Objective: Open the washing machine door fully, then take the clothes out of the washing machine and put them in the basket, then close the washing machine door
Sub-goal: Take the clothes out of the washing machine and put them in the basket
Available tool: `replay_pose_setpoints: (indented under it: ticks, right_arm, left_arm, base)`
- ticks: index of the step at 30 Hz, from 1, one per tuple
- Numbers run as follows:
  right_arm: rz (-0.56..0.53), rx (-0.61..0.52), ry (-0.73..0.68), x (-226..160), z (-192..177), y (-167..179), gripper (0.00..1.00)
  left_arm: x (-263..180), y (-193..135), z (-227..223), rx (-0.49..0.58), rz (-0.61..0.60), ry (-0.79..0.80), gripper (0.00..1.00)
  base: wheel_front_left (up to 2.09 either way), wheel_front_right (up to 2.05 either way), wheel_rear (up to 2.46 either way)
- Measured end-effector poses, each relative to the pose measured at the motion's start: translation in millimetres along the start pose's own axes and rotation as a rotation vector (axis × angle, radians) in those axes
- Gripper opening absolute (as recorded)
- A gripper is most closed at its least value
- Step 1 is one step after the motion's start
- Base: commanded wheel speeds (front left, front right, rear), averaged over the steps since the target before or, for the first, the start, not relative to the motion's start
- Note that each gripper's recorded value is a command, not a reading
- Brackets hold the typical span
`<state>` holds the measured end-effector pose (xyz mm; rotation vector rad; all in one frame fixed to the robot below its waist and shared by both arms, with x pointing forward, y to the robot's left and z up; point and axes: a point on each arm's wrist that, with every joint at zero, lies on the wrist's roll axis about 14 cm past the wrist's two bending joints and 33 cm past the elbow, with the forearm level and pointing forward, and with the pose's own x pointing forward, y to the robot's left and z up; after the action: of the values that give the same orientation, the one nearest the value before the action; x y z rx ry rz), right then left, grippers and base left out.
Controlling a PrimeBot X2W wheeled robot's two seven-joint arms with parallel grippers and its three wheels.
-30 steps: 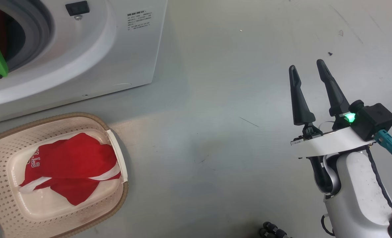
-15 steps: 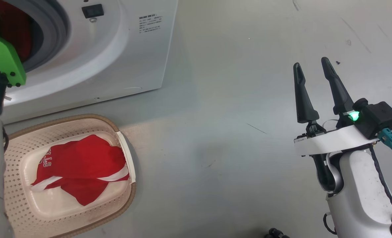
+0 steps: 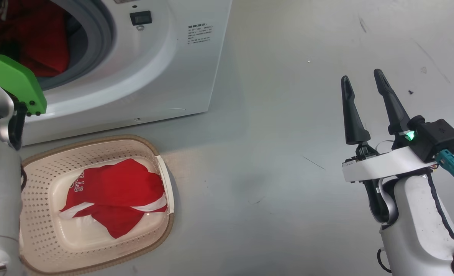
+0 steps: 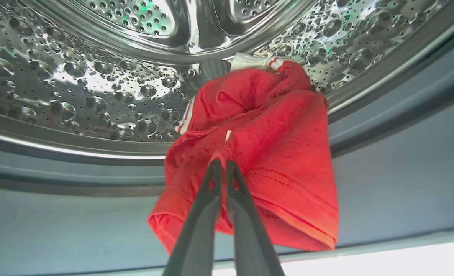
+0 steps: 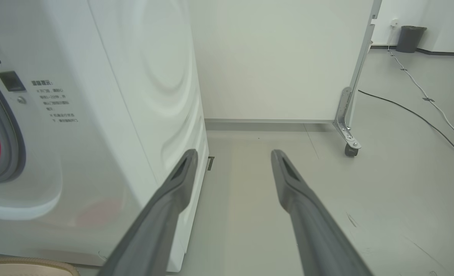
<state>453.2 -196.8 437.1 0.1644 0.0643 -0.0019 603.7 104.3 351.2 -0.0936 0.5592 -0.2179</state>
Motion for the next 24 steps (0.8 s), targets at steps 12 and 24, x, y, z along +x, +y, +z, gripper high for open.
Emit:
replay_pose_setpoints:
  ticks: [12, 24]
  right_arm:
    - [0.05, 0.016, -0.02, -3.4, 8.5, 20.0, 1.0]
    - [0.102, 0.038, -0.029, -12.5, 14.7, 40.8, 1.0]
  left_arm:
    - [-36.8, 9.7, 11.3, -0.013, 0.024, -0.121, 0.0]
    - [-85.5, 6.4, 15.4, 0.01, 0.016, -0.29, 0.0]
  base:
    - [0.0, 0.0, 0.0]
    - [0.0, 0.0, 0.0]
